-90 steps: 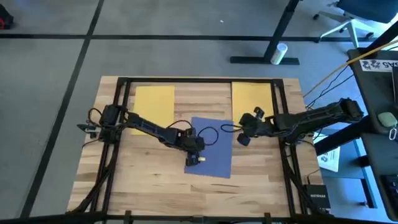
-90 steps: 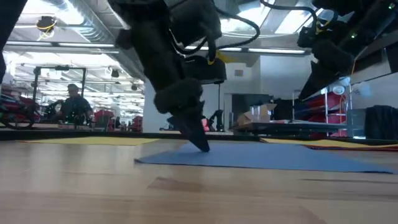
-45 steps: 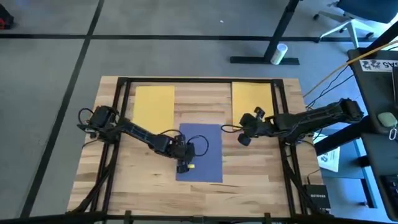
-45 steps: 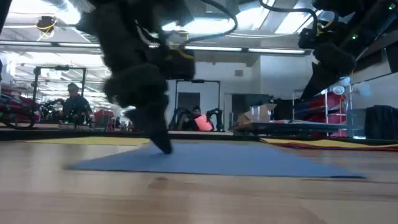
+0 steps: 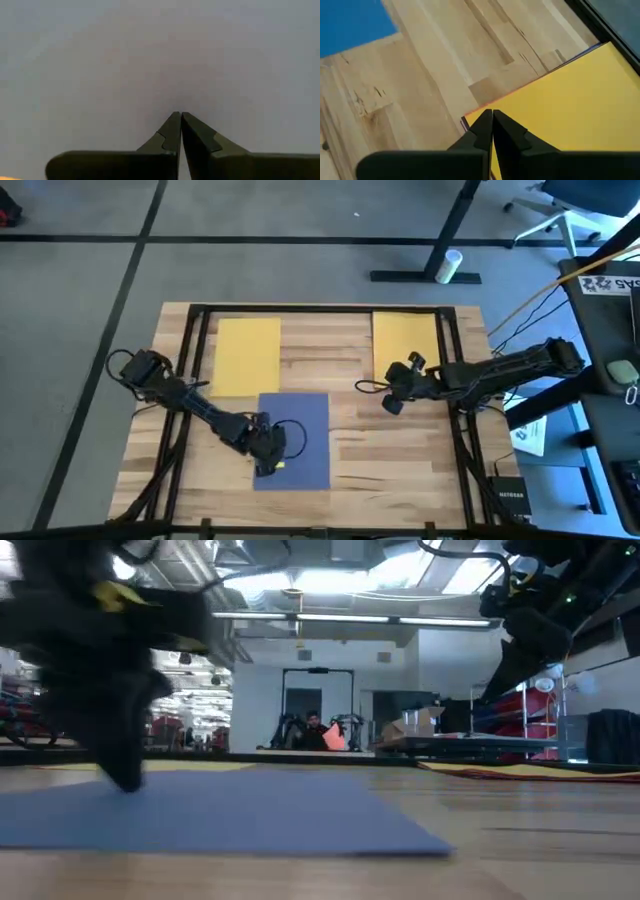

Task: Organize paper
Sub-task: Move the violet paper to the bottom left of the table

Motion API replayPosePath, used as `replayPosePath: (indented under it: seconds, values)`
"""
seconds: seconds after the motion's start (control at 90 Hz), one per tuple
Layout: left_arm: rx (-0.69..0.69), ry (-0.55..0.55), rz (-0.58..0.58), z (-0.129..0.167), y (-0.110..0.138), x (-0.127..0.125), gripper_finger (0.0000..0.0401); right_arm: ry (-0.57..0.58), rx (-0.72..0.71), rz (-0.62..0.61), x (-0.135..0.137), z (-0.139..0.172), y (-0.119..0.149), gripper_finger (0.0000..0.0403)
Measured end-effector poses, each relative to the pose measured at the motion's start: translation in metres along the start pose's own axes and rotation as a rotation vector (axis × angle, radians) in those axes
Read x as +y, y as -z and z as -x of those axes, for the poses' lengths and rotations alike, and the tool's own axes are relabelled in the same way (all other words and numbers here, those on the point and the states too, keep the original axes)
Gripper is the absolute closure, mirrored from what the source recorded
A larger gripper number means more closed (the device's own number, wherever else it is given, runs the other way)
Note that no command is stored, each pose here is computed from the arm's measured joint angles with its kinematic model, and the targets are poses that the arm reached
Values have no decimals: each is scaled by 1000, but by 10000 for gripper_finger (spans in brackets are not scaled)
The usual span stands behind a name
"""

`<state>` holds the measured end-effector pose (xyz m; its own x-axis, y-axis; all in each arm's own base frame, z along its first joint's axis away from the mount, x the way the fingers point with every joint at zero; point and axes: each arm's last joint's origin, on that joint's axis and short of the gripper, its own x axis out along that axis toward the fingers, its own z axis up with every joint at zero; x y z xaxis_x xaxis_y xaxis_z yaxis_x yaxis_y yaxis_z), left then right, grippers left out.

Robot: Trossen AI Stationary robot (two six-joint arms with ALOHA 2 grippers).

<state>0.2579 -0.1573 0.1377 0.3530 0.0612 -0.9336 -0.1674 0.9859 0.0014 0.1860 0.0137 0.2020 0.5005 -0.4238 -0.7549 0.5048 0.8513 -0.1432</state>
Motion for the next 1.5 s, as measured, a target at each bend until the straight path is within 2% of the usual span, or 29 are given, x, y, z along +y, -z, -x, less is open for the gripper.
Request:
replayPosePath:
  seconds: [0.189, 0.522, 0.689, 0.944, 1.311, 1.5]
  values:
    - [42, -16, 12, 10, 25, -18, 401, 0, -1, -1, 0, 0, 0, 403]
    - [117, -85, 71, 27, 62, -31, 401, -3, 2, 3, 0, 0, 0, 403]
    - [144, -128, 59, 34, 81, -36, 401, -9, 4, 2, 0, 0, 0, 403]
    - [206, -241, -24, 45, 108, -34, 401, -11, 3, 2, 0, 0, 0, 403]
    - [197, -237, -120, 47, 112, -36, 401, -11, 3, -1, 0, 0, 0, 403]
    - [42, -260, -119, 52, 93, -34, 401, -14, -3, -5, 1, 0, -1, 403]
